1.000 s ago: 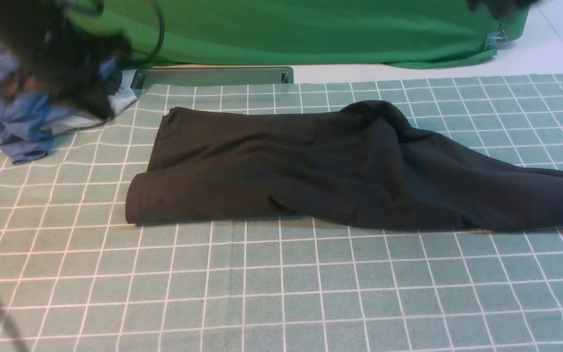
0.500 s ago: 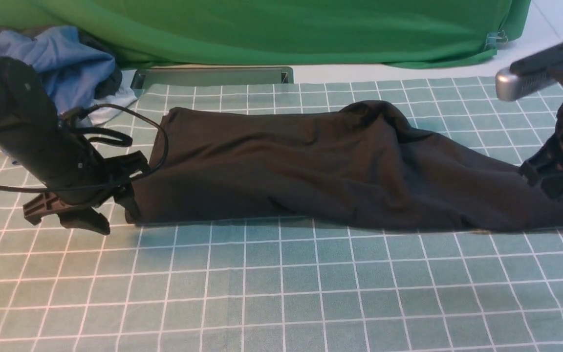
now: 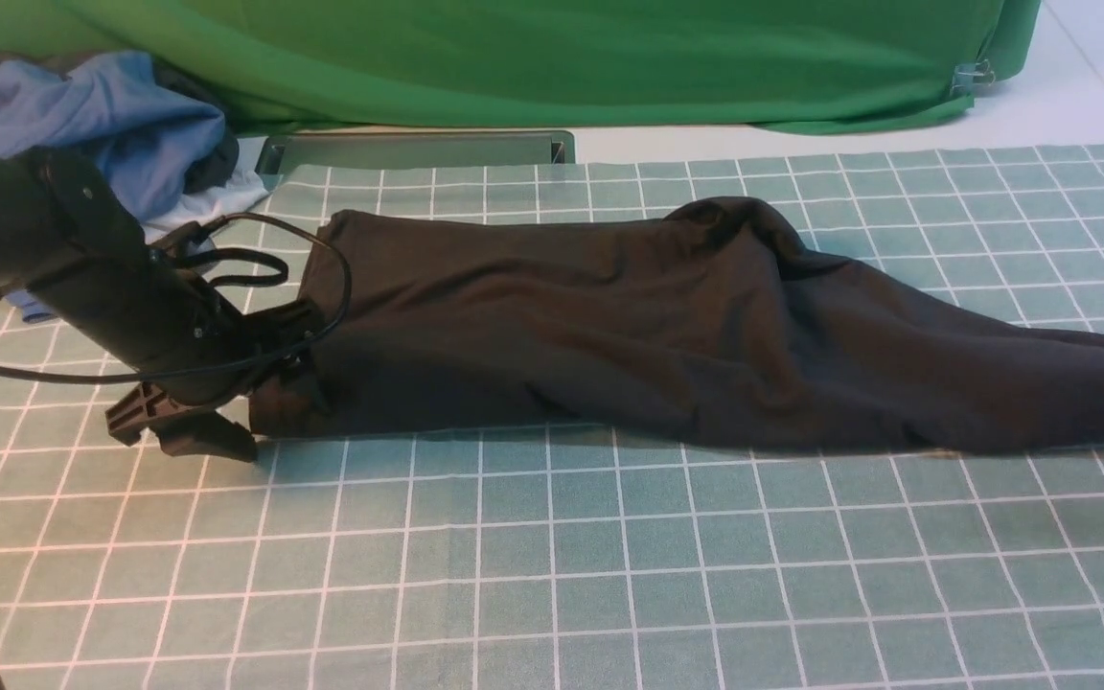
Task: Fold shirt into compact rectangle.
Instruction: 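Pull the folded dark garment lengthwise by its ends to straighten it flat on the table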
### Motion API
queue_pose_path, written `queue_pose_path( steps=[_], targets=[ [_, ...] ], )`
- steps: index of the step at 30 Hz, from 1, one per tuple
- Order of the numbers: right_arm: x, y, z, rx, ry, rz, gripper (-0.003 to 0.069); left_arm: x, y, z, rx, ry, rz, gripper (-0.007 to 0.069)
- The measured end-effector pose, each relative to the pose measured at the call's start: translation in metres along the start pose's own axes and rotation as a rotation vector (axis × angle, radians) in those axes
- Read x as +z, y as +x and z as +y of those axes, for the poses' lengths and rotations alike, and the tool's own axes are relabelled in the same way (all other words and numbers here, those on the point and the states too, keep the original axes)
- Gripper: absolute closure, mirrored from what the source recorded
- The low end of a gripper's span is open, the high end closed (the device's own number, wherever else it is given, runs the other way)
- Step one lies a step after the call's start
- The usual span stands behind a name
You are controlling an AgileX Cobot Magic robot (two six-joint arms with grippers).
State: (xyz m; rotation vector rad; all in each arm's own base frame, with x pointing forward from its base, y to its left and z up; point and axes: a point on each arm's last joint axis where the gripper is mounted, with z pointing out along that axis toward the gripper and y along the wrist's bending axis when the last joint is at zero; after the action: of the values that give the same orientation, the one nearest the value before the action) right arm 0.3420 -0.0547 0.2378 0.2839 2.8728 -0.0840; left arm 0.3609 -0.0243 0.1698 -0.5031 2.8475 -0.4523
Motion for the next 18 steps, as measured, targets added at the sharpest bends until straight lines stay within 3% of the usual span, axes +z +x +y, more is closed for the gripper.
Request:
queue_pose_path(
  steps=[4, 11, 13, 14, 17, 18],
  targets=[
    [0.032, -0.009, -0.005, 0.020, 0.004, -0.006, 0.0109, 0.000, 0.000, 0.000, 0.009, 0.001, -0.004, 0.0220],
    [0.079, -0.014, -0.004, 0.050, 0.004, 0.018, 0.0093, 0.000, -0.003, 0.000, 0.020, 0.004, -0.033, 0.0548],
    [0.084, -0.014, -0.003, 0.050, 0.005, 0.030, 0.0103, 0.000, -0.003, 0.000, 0.022, 0.004, -0.037, 0.0582],
    [0.088, -0.013, -0.003, 0.049, 0.005, 0.038, 0.0123, 0.000, -0.003, 0.000, 0.023, 0.004, -0.037, 0.0596],
    [0.089, -0.014, -0.002, 0.050, -0.003, 0.035, 0.0302, 0.000, -0.004, 0.000, 0.028, 0.004, -0.040, 0.0607],
    [0.089, -0.014, -0.002, 0.032, -0.003, 0.035, 0.0434, 0.000, -0.004, 0.000, 0.036, 0.003, -0.039, 0.0607]
  ],
)
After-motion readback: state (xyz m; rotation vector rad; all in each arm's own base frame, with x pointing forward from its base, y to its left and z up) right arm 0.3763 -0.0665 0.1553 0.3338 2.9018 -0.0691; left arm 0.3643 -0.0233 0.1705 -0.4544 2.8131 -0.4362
